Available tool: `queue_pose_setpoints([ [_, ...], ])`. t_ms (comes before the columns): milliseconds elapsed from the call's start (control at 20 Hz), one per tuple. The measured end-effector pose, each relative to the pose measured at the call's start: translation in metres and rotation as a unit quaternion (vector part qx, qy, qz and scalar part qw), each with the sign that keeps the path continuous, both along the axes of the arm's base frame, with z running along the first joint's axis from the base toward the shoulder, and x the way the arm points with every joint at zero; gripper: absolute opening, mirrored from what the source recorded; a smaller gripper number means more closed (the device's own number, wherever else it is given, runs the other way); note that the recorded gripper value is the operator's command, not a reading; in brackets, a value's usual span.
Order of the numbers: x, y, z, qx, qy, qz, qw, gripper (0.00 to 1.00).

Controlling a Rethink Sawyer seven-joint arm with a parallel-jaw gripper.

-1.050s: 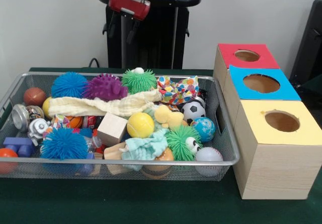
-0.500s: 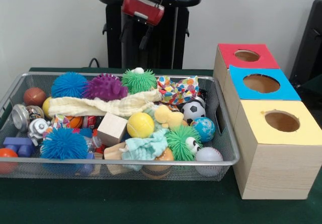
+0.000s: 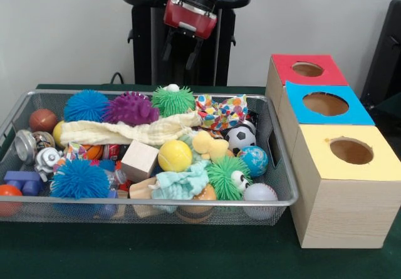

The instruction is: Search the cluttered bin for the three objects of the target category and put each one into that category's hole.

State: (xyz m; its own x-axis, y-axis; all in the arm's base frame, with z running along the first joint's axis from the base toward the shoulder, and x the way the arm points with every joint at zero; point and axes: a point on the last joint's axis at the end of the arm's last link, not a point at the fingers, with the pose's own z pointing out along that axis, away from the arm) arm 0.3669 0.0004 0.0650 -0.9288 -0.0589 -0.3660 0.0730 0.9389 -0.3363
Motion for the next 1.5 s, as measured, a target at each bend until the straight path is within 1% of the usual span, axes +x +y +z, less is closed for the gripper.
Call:
queue_pose_setpoints([
  [200, 0.002, 0.004, -0.005, 0.004, -0.002, -0.003, 1.0, 1.0],
  [450, 0.005, 0.013, -0.014, 0.009, -0.003, 0.004, 0.9999, 1.0],
  [700, 0.008, 0.032, -0.029, 0.021, -0.007, 0.009, 0.9997, 1.0],
  [1000, 0.007, 0.051, -0.034, 0.032, -0.02, -0.002, 0.9993, 1.0],
  [1050, 0.008, 0.06, -0.034, 0.036, -0.027, -0.005, 0.999, 1.0],
  [1200, 0.009, 0.072, -0.035, 0.04, -0.035, -0.006, 0.9986, 1.0],
  [1250, 0.009, 0.08, -0.037, 0.041, -0.039, -0.005, 0.9984, 1.0],
  [1350, 0.009, 0.09, -0.037, 0.042, -0.047, -0.002, 0.998, 1.0],
  [1500, 0.002, 0.116, -0.038, 0.034, -0.061, 0.01, 0.9975, 1.0],
])
